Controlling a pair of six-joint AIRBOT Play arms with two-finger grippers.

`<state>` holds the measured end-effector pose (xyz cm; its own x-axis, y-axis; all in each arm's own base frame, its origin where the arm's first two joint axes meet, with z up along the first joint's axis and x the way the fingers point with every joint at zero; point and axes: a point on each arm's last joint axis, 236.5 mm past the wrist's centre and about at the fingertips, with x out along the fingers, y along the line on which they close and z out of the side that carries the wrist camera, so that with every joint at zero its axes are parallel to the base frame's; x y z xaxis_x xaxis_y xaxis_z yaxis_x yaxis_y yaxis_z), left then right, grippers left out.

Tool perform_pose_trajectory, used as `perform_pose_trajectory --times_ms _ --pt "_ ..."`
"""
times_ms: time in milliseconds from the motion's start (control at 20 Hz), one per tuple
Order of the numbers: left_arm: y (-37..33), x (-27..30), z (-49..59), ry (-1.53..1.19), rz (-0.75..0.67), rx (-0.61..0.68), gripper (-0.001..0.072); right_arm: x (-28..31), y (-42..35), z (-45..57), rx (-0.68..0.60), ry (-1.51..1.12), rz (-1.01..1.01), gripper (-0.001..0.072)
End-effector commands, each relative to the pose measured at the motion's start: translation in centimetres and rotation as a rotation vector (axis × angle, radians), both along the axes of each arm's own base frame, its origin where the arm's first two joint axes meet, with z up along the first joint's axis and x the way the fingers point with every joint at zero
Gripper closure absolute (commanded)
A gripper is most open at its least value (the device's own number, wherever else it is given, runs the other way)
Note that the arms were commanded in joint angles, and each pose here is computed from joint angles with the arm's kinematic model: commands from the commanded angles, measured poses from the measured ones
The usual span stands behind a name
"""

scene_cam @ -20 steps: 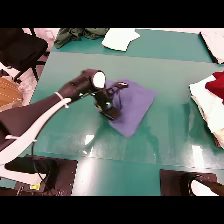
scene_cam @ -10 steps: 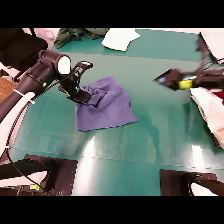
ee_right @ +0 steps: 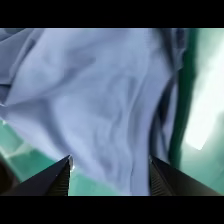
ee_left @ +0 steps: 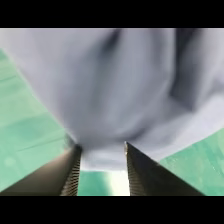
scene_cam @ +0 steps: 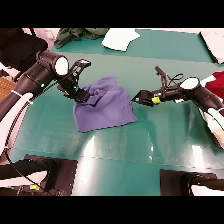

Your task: Fold the shirts.

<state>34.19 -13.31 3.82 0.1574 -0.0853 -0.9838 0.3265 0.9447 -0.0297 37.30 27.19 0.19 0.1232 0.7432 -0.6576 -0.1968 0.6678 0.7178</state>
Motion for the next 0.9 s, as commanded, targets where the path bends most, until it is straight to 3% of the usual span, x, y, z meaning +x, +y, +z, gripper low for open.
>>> perform_pose_trajectory --times_ms 0,350,550,750,800,850 --pt "0.0 0.6 0.1 -0.026 -0.003 0.002 0.0368 2.7 1.3 -1.5 -0.009 -0.065 0.0 0.0154" --pt "1.9 0.0 -0.1 -0.001 0.008 0.081 0.0367 10.7 5.6 -1.4 0.039 -0.161 0.073 0.0154" --pt "2.3 0.9 0.1 -0.039 0.007 0.097 0.0367 10.3 8.1 -2.2 0.066 -0.112 0.175 0.0155" --pt "4.3 3.8 0.6 -0.126 0.114 0.05 0.0367 9.7 10.9 -1.7 0.084 -0.106 0.232 0.0183" --pt "4.7 4.7 0.8 -0.149 0.144 0.017 0.0366 9.4 11.1 -1.6 0.087 -0.098 0.243 0.0315" --pt "4.8 5.4 1.1 -0.169 0.173 -0.028 0.0366 9.1 11.1 -1.5 0.088 -0.092 0.262 0.0508"
